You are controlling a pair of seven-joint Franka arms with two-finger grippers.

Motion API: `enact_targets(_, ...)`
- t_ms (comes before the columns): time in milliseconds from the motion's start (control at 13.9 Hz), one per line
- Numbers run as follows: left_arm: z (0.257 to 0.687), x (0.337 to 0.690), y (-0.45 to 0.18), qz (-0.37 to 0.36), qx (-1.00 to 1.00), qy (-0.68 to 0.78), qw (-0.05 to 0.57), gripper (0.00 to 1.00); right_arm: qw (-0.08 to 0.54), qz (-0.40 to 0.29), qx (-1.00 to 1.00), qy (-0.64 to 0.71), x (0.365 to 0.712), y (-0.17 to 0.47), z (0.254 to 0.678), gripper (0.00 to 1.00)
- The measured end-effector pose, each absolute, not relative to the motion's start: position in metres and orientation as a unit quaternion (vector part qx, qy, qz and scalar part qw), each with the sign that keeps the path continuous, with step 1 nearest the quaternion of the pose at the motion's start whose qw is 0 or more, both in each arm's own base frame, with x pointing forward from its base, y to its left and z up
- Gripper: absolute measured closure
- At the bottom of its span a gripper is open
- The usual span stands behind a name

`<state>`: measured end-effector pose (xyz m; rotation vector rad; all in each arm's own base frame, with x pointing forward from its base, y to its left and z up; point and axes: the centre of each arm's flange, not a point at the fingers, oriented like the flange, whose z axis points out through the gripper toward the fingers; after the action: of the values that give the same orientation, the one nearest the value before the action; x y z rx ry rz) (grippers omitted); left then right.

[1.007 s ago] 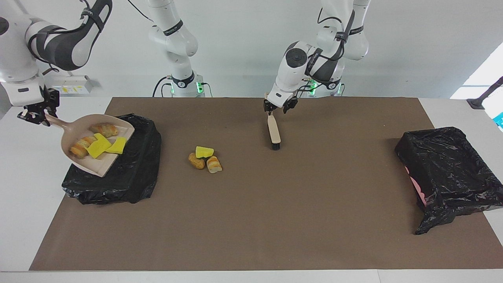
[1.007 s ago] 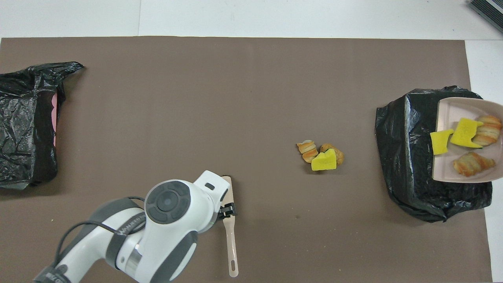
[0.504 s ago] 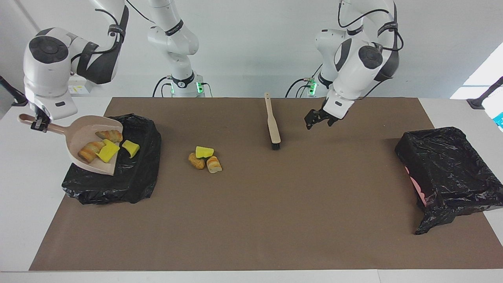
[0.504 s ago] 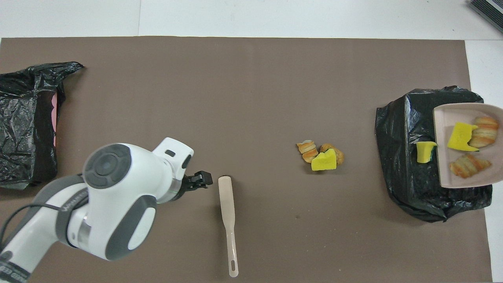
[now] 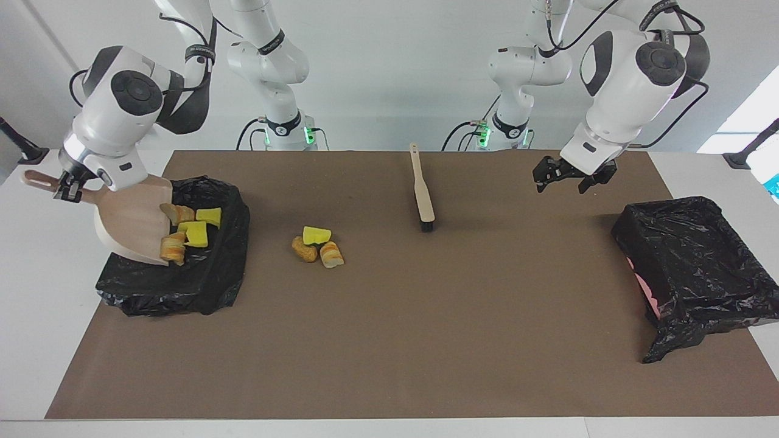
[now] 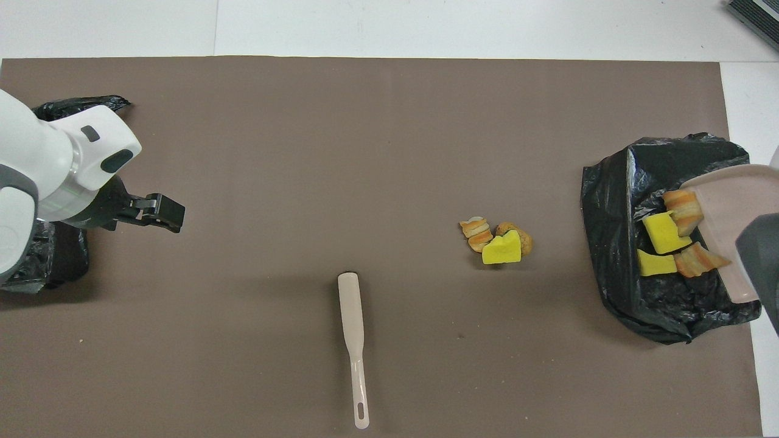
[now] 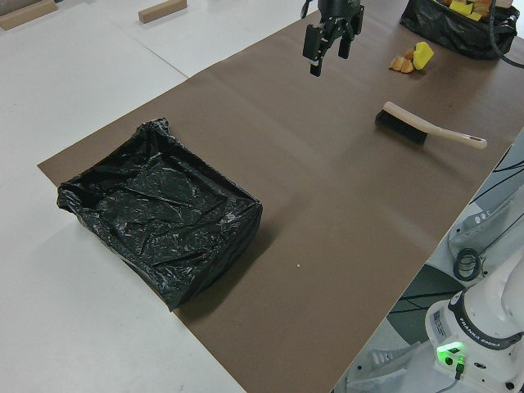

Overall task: Sweep and dump trash in bin
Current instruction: 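Tip the dustpan over the bag while the left gripper drops the brush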

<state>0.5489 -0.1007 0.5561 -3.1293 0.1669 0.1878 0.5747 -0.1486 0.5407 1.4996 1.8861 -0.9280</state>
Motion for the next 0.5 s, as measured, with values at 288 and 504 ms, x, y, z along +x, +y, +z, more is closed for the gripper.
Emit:
enact_targets(288,0.563,0.55,-0.103,0.055,-0.997,0.056,0.002,0.0,0.288,-0.367,0.569,0.677,0.559,-0.106,0.574,0.68)
enact_targets(504,0.561,0.552,-0.096,0.056,-0.997,0.05,0.003,0.0,0.297,-0.371,0.601,0.643,0.537,-0.088,0.604,0.68)
